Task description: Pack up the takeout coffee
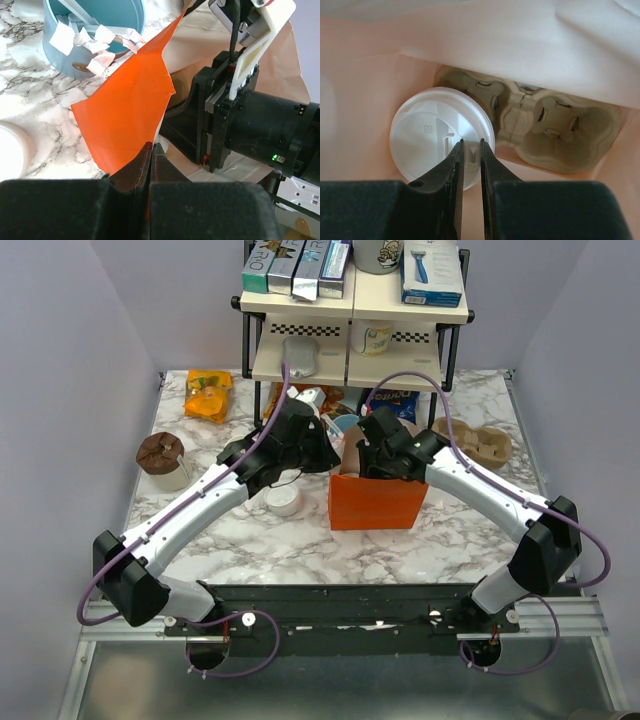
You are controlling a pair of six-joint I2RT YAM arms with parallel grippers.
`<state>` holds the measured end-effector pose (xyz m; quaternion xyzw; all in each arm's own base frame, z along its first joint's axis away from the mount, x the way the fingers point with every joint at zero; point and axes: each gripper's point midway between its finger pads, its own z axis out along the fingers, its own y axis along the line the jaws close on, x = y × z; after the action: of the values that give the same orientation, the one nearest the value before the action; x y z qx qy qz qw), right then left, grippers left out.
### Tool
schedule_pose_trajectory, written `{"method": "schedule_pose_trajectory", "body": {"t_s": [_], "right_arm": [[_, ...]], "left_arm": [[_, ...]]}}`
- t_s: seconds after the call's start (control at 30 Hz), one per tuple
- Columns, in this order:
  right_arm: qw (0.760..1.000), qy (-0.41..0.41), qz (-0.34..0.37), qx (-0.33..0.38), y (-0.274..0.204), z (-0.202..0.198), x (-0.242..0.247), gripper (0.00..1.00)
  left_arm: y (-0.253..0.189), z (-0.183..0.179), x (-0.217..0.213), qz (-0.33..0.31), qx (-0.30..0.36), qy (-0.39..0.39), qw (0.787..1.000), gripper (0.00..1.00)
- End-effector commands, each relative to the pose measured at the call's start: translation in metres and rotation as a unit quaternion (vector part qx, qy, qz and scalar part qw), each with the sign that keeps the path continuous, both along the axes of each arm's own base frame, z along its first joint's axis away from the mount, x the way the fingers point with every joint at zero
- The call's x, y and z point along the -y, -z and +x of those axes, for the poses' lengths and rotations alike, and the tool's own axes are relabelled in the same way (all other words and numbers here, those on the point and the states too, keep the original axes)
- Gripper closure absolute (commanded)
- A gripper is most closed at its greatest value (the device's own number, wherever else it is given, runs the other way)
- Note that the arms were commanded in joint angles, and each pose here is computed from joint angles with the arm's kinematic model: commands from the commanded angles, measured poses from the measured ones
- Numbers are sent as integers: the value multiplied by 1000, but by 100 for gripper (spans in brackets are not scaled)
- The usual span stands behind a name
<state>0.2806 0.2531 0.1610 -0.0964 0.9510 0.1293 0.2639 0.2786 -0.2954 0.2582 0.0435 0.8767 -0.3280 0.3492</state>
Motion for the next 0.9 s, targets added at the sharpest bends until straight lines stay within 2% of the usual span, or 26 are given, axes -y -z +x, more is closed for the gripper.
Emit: {"method": "schedule_pose_trajectory", "body": {"t_s": [0.0, 0.87], "right_arm": [[1000, 6, -1, -16, 14, -6, -1, 99], [999, 51, 17, 8, 18, 2, 2, 99]], "left_arm": [[2, -6, -2, 1, -1, 1, 1000, 94], [-1, -18, 3, 5, 4, 7, 1000, 96]]}}
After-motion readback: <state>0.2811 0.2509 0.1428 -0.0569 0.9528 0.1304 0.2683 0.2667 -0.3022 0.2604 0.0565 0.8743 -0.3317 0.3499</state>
